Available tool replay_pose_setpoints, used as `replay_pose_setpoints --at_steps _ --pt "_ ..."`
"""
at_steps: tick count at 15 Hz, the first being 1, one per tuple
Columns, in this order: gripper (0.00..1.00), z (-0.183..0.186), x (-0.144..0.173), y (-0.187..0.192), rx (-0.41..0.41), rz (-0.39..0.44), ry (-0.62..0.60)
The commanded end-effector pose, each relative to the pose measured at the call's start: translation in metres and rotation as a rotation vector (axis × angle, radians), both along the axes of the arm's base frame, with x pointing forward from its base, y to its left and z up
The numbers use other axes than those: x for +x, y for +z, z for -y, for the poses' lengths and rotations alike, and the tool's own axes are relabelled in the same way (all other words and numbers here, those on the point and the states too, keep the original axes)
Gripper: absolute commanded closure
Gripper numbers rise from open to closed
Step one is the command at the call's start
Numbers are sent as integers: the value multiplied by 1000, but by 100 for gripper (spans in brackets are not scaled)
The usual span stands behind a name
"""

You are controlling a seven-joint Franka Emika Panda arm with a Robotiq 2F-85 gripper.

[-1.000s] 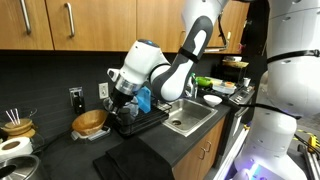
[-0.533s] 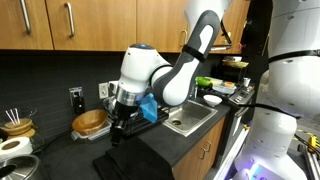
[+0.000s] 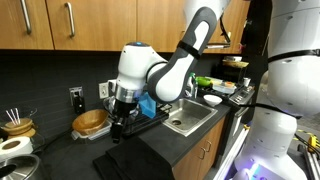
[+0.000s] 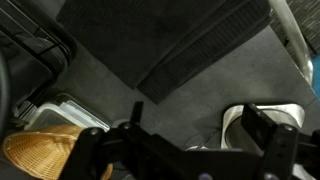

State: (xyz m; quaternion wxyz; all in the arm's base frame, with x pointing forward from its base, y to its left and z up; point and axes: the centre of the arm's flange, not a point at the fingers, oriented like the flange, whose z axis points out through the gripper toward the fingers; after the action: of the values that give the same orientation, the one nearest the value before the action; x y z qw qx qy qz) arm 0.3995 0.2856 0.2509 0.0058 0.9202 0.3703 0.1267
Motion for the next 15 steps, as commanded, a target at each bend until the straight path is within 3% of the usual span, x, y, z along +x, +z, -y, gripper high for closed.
replay_pose_setpoints --at_steps 1,8,15 --pt "0 16 31 -3 48 0 -7" --pt "0 49 66 -43 107 -88 -80" --pt "0 42 79 -61 128 -147 -87"
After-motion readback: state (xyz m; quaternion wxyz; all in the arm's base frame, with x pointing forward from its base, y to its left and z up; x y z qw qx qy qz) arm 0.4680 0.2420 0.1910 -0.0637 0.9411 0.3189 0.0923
